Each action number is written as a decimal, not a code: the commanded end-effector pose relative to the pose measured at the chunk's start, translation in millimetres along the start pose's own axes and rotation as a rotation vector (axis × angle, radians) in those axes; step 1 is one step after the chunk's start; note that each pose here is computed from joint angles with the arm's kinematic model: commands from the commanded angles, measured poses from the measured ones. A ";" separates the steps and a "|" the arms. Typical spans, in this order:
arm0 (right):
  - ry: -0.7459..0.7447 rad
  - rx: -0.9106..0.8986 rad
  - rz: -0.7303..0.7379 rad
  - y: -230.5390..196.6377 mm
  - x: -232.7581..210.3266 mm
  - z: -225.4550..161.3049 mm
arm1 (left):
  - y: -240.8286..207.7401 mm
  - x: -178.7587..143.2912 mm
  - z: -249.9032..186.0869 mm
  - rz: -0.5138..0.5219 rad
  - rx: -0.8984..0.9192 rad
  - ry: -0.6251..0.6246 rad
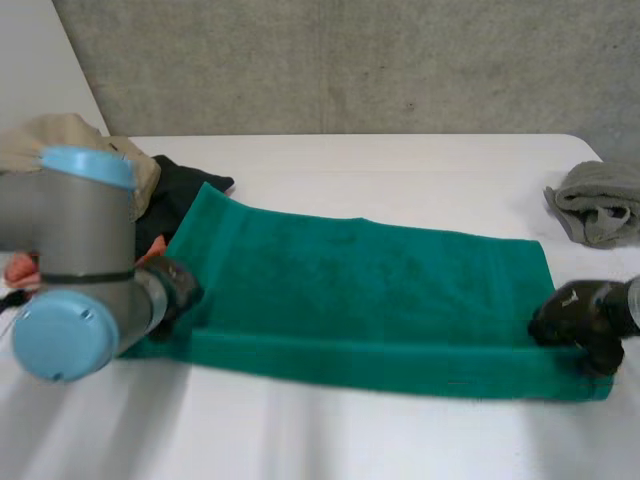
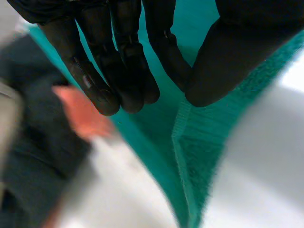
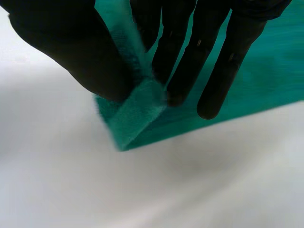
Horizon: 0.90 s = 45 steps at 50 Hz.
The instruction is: Fold the laundry.
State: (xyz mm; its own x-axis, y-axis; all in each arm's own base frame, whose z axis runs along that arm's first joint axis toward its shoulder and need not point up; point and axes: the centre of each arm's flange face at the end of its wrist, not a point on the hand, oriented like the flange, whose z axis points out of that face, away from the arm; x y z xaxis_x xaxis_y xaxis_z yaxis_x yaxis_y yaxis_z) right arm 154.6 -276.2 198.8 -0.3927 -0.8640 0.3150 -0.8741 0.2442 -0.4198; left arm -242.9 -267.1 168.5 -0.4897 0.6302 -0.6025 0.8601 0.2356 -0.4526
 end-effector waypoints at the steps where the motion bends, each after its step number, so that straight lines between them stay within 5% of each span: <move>1: 0.318 0.203 0.122 -45.6 61.4 0.8 | -72.3 -69.6 13.2 -0.080 0.253 -0.282; 10: 0.979 0.849 0.345 -123.9 170.5 -91.0 | -172.8 -192.3 -87.3 -0.273 0.903 -0.709; 15: 1.139 1.119 0.335 -144.0 181.5 -128.1 | -183.9 -212.4 -116.5 -0.336 1.063 -0.779; 29: 0.915 0.963 0.353 -130.1 147.0 -64.9 | -144.1 -178.3 -49.6 -0.316 0.840 -0.623; 41: 0.594 0.535 0.346 -52.5 85.0 64.0 | -65.1 -56.7 46.8 -0.163 0.506 -0.313; 45: 0.523 0.416 0.326 -29.5 69.1 74.6 | -41.6 -34.2 46.2 -0.115 0.404 -0.257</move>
State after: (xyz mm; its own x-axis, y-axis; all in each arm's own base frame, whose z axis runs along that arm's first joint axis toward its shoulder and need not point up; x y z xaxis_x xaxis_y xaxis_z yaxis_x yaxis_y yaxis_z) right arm 186.8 -393.3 209.3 -0.8370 -0.3498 0.4209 -0.4655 0.0506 -0.8836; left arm -279.3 -357.5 219.1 -0.7180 0.3234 -0.6163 0.6044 -0.1495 -0.7825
